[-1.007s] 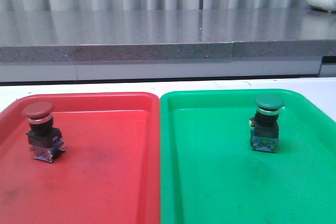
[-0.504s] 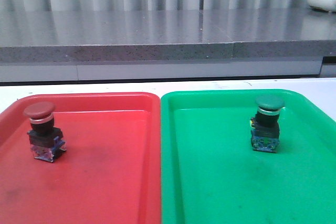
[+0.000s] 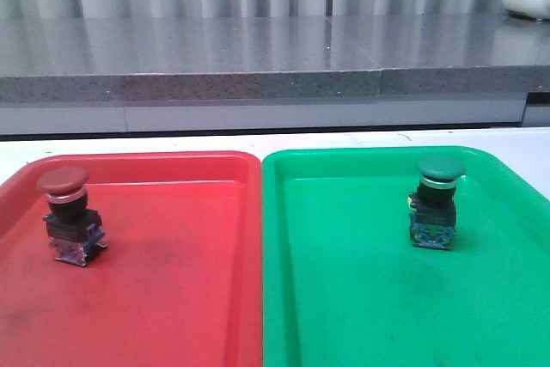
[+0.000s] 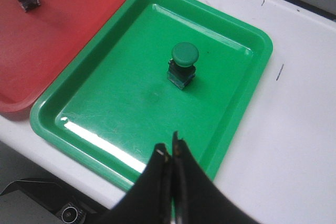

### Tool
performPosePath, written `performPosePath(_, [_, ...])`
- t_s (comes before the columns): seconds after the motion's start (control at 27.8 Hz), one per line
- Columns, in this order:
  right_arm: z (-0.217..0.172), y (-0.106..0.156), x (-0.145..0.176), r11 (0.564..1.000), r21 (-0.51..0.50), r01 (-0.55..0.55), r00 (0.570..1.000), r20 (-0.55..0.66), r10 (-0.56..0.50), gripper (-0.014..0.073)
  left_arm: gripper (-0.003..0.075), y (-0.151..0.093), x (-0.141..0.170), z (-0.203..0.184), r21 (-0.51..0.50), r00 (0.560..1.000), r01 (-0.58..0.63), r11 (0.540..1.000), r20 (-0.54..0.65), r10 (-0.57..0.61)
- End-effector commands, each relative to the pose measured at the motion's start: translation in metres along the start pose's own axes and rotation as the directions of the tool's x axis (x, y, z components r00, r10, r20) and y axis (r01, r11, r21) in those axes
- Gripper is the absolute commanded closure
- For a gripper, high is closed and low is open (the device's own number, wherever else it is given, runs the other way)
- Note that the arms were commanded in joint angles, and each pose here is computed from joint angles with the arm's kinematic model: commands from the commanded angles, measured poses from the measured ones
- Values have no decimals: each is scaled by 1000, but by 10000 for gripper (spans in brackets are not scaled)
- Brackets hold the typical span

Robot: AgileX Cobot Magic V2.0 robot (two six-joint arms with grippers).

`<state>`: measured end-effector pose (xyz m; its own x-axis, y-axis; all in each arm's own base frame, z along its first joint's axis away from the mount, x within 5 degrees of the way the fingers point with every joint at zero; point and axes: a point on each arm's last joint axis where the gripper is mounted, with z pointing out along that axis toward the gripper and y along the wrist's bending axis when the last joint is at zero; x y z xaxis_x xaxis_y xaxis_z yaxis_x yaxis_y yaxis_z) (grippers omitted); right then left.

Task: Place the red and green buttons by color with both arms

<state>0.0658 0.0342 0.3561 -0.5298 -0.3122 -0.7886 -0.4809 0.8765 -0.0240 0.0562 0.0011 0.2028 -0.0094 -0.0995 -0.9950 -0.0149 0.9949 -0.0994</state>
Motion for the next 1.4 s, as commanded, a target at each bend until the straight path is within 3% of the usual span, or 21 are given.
performPosePath(0.0, [-5,-1,-10,1000,12,-1,997,74,0,665,740,-1,1,0,25,998,-9,1000,61,8])
performPosePath(1.08, [-8,-1,-8,1000,20,-1,996,88,-1,665,740,-1,0,0,26,998,-15,1000,68,13])
performPosePath(1.19, [-14,-6,-2,993,112,-28,974,224,2,665,740,-1,0,0,26,998,-15,1000,68,13])
performPosePath(1.37, [2,-12,35,958,258,-126,877,480,-13,665,740,-1,0,0,26,998,-15,1000,68,13])
